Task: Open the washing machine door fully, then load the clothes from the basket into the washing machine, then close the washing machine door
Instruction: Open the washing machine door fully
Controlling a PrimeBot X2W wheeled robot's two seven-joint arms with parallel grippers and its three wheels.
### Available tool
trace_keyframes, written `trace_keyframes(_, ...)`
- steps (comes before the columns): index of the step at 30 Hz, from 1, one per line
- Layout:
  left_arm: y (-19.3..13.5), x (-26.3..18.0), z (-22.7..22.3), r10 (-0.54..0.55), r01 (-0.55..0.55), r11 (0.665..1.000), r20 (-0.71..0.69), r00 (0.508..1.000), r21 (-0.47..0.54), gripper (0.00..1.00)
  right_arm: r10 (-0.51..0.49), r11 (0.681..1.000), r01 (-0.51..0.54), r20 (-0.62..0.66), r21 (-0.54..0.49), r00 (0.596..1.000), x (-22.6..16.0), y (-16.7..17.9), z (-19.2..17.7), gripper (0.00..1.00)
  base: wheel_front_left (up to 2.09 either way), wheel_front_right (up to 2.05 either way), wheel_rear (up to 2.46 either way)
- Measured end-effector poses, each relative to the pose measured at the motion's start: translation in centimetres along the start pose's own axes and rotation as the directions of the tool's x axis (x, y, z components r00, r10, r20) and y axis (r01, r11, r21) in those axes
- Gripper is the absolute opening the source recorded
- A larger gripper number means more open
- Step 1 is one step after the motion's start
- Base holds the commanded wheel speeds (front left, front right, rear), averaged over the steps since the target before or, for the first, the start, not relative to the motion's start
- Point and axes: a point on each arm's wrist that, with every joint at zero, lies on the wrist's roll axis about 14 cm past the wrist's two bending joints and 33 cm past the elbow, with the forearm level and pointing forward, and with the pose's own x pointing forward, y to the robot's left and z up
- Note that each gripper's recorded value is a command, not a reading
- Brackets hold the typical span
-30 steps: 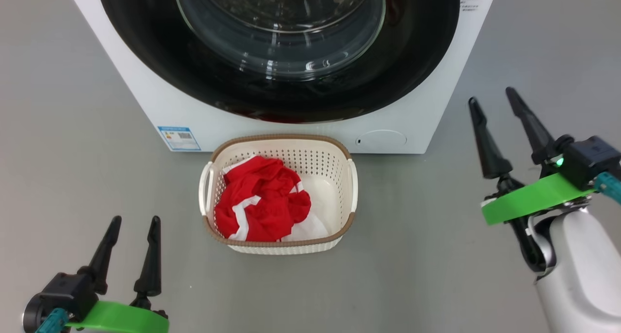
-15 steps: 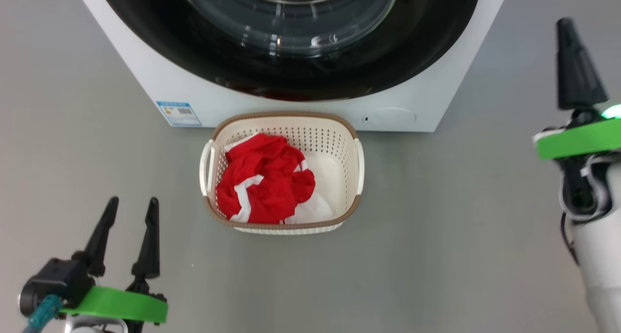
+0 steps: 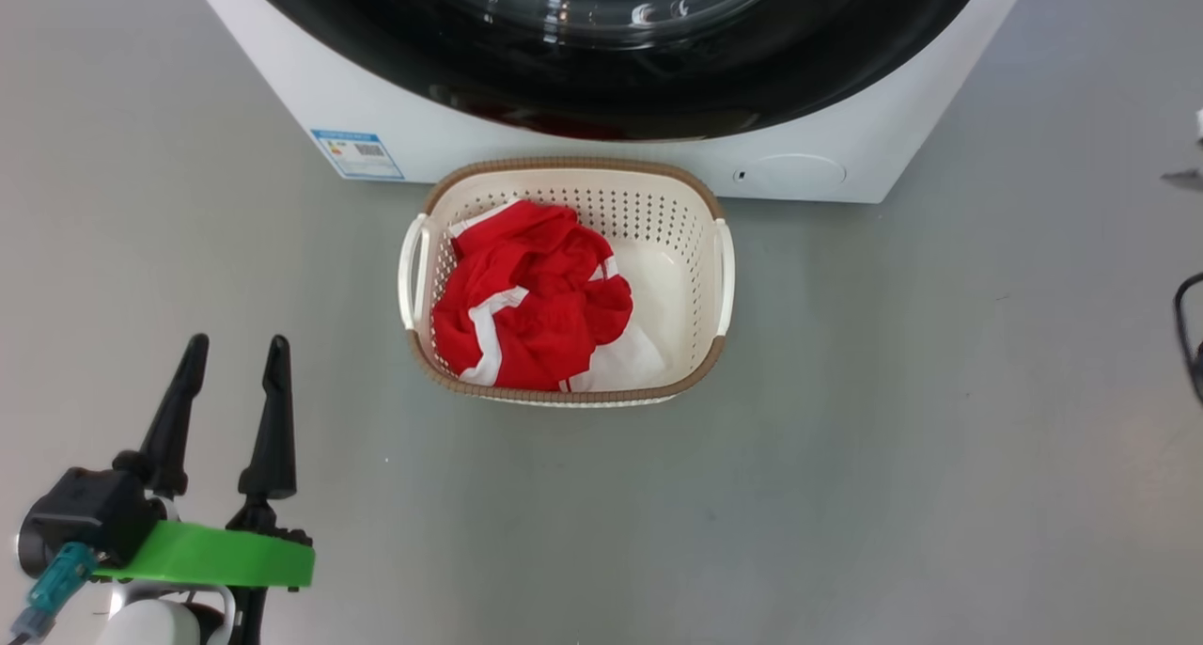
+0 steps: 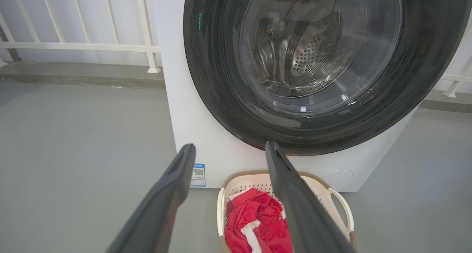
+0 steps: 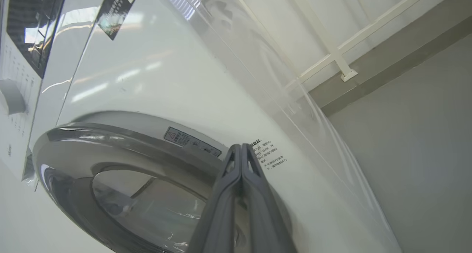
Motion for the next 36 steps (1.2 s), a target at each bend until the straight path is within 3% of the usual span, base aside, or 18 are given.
trace_keyframes(9, 0.3, 1.3, 0.1, 0.012, -0.012, 1.000, 0.018, 1.000, -0.016, 1.00, -0.035, 0.971, 0.071, -0.159, 0.227, 0.987, 2.5, -2.0, -2.2, 0.00, 0.00, 0.00, 0.00)
trace_keyframes(14, 0.5, 1.5, -0.6, 0.022, -0.022, 0.999, 0.005, 1.000, -0.024, 1.00, 0.000, 0.947, 0.072, -0.223, 0.314, 0.975, 3.9, -1.8, -3.1, 0.00, 0.00, 0.00, 0.00)
trace_keyframes(36, 1.9, 2.3, -2.9, 0.070, -0.072, 0.996, -0.045, 0.997, -0.045, 1.00, 0.122, 0.932, 0.046, -0.430, 0.360, 0.895, 8.0, 0.5, -7.6, 0.00, 0.00, 0.00, 0.00)
